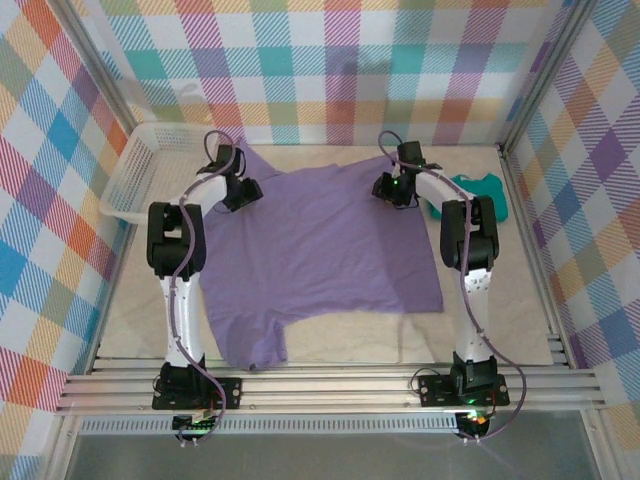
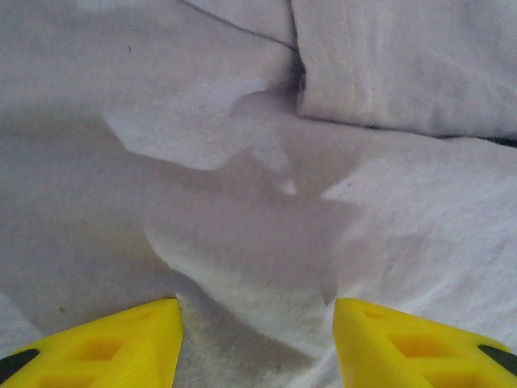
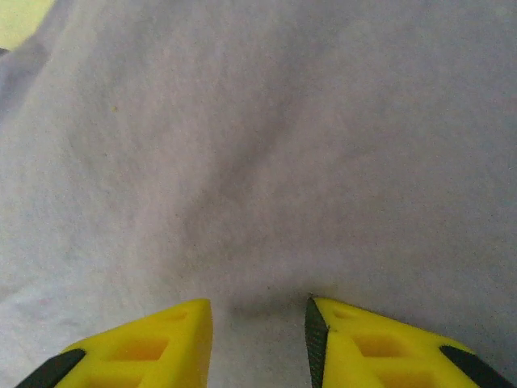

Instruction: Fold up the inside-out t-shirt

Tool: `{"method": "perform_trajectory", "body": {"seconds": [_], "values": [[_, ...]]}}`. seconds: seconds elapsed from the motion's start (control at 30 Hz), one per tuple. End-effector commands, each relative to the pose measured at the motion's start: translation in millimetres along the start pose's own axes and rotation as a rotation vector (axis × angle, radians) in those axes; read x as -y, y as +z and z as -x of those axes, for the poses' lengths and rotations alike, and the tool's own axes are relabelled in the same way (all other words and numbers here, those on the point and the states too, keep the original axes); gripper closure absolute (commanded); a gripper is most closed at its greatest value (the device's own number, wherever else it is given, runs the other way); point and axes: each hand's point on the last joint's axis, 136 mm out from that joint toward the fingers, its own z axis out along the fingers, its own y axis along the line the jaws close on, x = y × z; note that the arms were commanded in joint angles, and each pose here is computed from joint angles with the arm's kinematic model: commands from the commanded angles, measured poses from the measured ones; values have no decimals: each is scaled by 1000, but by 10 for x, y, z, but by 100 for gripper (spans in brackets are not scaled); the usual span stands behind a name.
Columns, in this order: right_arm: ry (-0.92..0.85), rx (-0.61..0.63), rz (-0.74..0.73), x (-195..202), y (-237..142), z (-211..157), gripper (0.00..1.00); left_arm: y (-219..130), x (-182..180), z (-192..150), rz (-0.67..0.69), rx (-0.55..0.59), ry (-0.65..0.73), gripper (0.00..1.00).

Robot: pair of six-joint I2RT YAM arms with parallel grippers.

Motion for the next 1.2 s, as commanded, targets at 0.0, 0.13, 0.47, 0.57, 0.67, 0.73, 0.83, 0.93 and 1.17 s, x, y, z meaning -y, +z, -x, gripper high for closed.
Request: {"method": "perform_trajectory", "body": {"seconds": [0.0, 0.13, 0.47, 0.57, 0.67, 0.73, 0.83, 0.93, 1.17], "values": [[61, -16, -98, 283, 28, 116, 66, 259, -3, -223, 29, -133, 37, 47], [35, 41, -129, 317, 0, 488, 68, 359, 289, 33, -12, -110, 69, 47], [-242, 103, 47, -536, -953, 383, 59, -650, 769, 340, -128, 59, 112, 44], [-182, 66, 51, -388, -1216, -216, 57, -1155, 584, 148, -131, 144, 67, 42], [-111, 12, 30, -97, -1375, -871, 55, -1430, 428, -232, -181, 159, 16, 41], [-88, -47, -52, 186, -1489, -1290, 54, -1512, 298, -517, -191, 135, -11, 41], [-55, -103, -162, 552, -1677, -1792, 52, -1578, 75, -928, -171, 96, -42, 42], [14, -150, -211, 781, -1761, -2183, 50, -1614, -88, -1286, -175, 52, -84, 42], [114, -206, -329, 1147, -1774, -2597, 49, -1779, -315, -1789, -176, 4, -118, 42]]}}
